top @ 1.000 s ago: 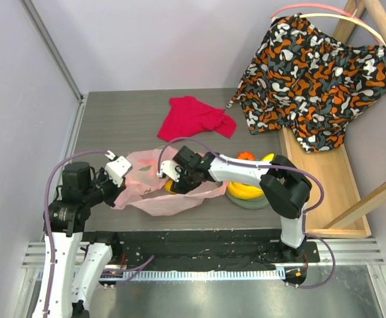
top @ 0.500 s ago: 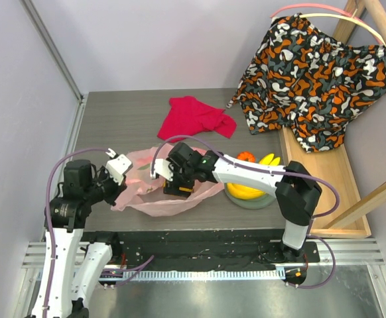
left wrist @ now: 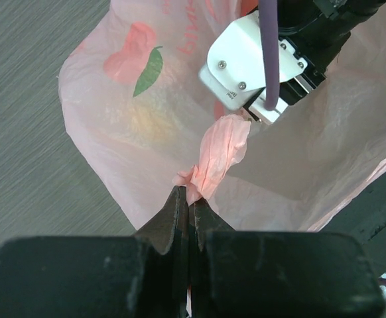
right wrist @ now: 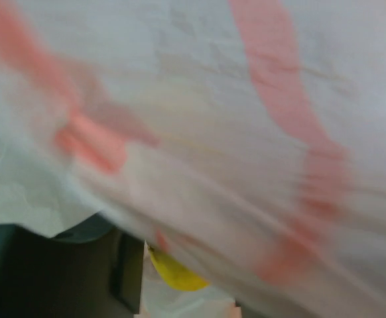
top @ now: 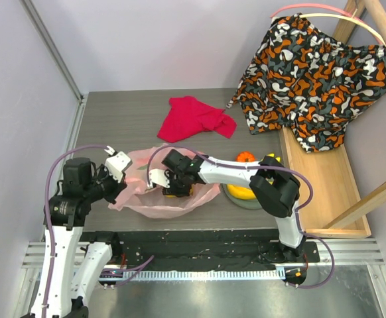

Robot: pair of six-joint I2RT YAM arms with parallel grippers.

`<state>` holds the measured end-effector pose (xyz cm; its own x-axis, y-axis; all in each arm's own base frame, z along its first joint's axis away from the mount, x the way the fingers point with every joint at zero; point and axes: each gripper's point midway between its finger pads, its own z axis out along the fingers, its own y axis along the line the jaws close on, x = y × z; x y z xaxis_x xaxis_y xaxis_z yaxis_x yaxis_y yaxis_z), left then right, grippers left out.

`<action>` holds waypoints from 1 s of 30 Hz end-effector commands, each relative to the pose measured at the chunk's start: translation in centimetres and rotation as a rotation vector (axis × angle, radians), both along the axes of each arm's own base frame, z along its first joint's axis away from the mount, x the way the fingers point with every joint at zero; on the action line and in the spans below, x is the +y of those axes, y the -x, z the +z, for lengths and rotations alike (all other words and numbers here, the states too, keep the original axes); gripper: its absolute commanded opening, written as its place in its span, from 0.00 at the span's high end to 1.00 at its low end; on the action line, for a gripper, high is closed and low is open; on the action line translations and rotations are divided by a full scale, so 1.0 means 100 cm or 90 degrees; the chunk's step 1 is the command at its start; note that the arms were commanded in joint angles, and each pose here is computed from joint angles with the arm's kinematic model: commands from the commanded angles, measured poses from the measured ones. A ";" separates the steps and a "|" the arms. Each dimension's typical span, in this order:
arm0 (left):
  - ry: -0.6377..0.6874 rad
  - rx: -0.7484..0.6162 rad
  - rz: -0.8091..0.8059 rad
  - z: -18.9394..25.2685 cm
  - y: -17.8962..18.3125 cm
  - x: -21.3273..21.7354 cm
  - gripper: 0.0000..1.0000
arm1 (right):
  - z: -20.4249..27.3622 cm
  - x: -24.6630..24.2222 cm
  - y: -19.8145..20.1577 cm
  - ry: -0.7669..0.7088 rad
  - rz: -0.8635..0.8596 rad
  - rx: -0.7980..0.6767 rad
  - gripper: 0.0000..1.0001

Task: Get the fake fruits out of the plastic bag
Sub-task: Take out the fake fruit from the plastic bag, then place the fake fruit on the plate.

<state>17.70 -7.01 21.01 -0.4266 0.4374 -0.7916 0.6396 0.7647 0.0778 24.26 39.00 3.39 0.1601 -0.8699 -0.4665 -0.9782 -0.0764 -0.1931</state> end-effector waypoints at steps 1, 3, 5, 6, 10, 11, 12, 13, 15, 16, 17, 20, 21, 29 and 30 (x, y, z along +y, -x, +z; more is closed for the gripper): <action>0.014 -0.051 -0.003 0.022 -0.010 -0.003 1.00 | 0.097 0.019 -0.011 -0.108 0.011 -0.065 0.69; 0.013 -0.055 -0.004 0.022 -0.013 -0.004 1.00 | 0.154 0.027 -0.012 -0.184 0.002 -0.057 0.74; 0.017 -0.054 -0.007 0.022 -0.015 -0.005 1.00 | 0.207 0.029 0.004 -0.268 0.036 -0.018 0.75; 0.018 -0.053 -0.004 0.022 -0.018 -0.005 1.00 | 0.228 0.027 0.010 -0.295 0.051 -0.007 0.75; 0.018 -0.060 0.032 0.025 -0.035 0.000 1.00 | 0.269 0.007 0.034 -0.326 0.085 0.007 0.75; 0.020 -0.065 0.036 0.027 -0.038 0.000 1.00 | 0.275 -0.003 0.034 -0.324 0.069 -0.003 0.75; 0.023 -0.081 0.044 0.033 -0.045 0.001 1.00 | 0.264 -0.012 0.034 -0.305 0.044 0.010 0.75; 0.033 -0.072 0.059 0.032 -0.050 0.001 1.00 | 0.260 -0.022 0.029 -0.303 0.013 0.016 0.75; 0.034 -0.081 0.071 0.037 -0.058 0.003 1.00 | 0.255 -0.059 0.003 -0.305 -0.104 0.022 0.76; 0.033 -0.084 0.070 0.038 -0.060 0.003 1.00 | 0.256 -0.075 -0.008 -0.306 -0.144 0.010 0.76; 0.029 -0.087 0.072 0.038 -0.061 0.004 1.00 | 0.254 -0.092 -0.019 -0.301 -0.181 -0.006 0.76; 0.016 -0.090 0.065 0.034 -0.060 0.005 1.00 | 0.242 -0.178 -0.065 -0.249 -0.321 -0.072 0.76; 0.013 -0.087 0.063 0.032 -0.059 0.005 1.00 | 0.240 -0.213 -0.081 -0.222 -0.369 -0.104 0.75; 0.020 -0.063 0.060 0.025 -0.056 0.003 1.00 | 0.151 -0.306 -0.050 -0.006 -0.386 -0.038 0.72; 0.021 -0.062 0.060 0.025 -0.055 0.003 1.00 | 0.141 -0.313 -0.046 0.015 -0.386 -0.031 0.72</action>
